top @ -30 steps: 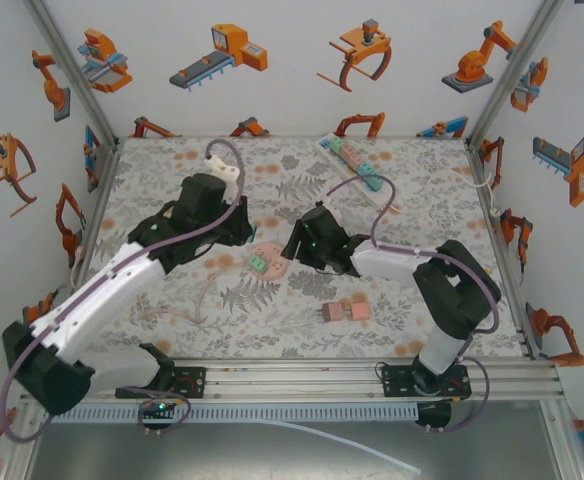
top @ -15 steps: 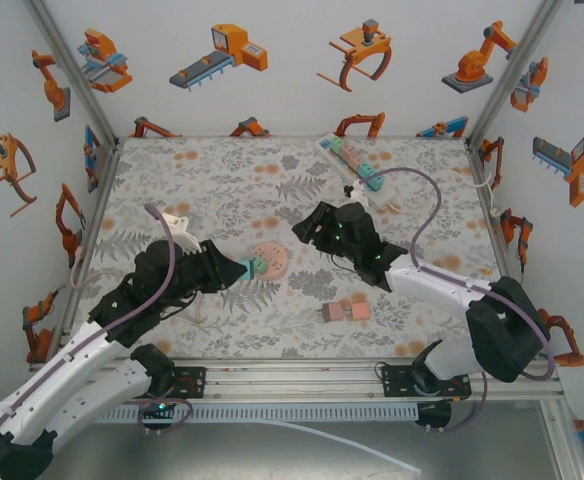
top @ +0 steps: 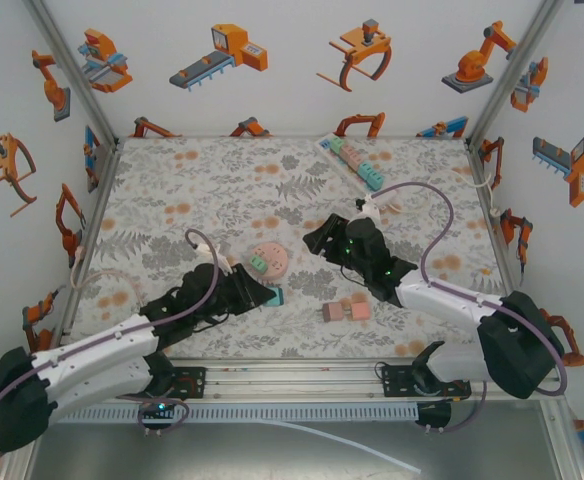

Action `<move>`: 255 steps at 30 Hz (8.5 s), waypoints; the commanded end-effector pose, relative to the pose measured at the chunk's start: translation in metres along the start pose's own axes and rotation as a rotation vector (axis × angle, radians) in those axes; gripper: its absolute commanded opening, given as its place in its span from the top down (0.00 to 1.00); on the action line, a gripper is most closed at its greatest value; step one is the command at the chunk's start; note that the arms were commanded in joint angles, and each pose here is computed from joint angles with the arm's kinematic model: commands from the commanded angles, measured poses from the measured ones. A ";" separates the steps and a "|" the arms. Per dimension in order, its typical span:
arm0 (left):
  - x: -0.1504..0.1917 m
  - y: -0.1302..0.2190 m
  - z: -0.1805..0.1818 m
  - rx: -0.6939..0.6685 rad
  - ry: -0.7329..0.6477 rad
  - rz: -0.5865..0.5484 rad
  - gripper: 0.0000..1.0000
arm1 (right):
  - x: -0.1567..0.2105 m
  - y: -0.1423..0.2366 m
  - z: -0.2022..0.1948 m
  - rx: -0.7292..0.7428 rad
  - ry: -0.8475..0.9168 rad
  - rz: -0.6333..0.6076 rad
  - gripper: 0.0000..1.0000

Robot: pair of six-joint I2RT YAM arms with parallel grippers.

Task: Pull the plug off the socket

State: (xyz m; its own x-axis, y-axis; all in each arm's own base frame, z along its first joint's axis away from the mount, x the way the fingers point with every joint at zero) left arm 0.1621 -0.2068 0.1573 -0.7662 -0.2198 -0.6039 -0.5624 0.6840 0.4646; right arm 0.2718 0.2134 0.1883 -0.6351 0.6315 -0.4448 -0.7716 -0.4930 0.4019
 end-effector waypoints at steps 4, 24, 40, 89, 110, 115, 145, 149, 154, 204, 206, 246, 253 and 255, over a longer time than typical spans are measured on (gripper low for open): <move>0.010 -0.028 -0.010 0.047 0.079 0.016 0.85 | -0.009 0.004 0.002 -0.012 0.001 -0.058 0.41; 0.051 -0.071 -0.005 -0.025 0.080 0.201 0.51 | -0.013 0.016 -0.005 0.011 -0.004 -0.087 0.41; -0.047 0.016 -0.032 -0.412 -0.261 -0.038 0.48 | -0.027 0.015 0.019 0.032 0.157 -0.094 0.41; -0.072 -0.053 0.039 -0.887 0.453 -0.071 0.38 | 0.059 -0.118 -0.026 0.251 0.248 0.506 0.35; -0.065 -0.054 0.050 -0.961 0.416 0.012 0.70 | 0.080 -0.109 -0.060 0.414 0.286 0.449 0.40; -0.072 -0.053 0.047 -0.921 0.436 0.037 0.75 | 0.088 -0.108 -0.060 0.421 0.362 0.457 0.40; -0.136 -0.016 0.027 -0.659 0.372 -0.032 0.87 | 0.113 -0.099 -0.055 0.393 0.576 0.431 0.43; -0.151 0.000 0.003 -0.404 0.217 -0.085 0.87 | 0.102 -0.093 -0.029 0.326 0.545 0.401 0.41; -0.155 0.033 -0.019 -0.267 0.030 -0.136 0.87 | 0.077 -0.080 0.008 0.240 0.493 0.321 0.40; 0.037 -0.038 0.036 -0.028 -0.088 0.227 0.84 | -0.007 -0.016 -0.004 0.091 0.278 -0.061 0.39; 0.039 -0.042 0.038 -0.039 -0.076 0.229 0.77 | -0.007 -0.015 -0.004 0.093 0.281 -0.061 0.39; -0.058 0.034 -0.066 0.066 -0.574 0.030 0.03 | -0.214 -0.167 -0.067 0.473 0.962 0.349 0.00; -0.060 0.033 -0.059 0.019 -0.583 0.013 0.03 | -0.206 -0.193 -0.104 0.460 0.979 0.417 0.00; -0.060 0.031 -0.060 0.020 -0.592 0.012 0.03 | -0.204 -0.196 -0.110 0.452 0.977 0.433 0.01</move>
State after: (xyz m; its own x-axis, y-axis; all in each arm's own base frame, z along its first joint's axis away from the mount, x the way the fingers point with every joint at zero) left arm 0.1716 -0.2157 0.2476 -0.4919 0.1917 -0.8493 -0.5301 0.7079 0.4668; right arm 0.5448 0.1135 0.1073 -0.7715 -0.3384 -0.5387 -0.5303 -0.1259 0.8384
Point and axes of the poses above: each hand's point on the last joint's axis, 136 mm out from that joint toward the fingers, its own y axis back along the fingers, its own z axis along the line the jaws close on, x = y × z, the point moved 6 cm from there along y, back along the fingers, and after that the axes turned 14 degrees about -y, right-handed, at the moved point
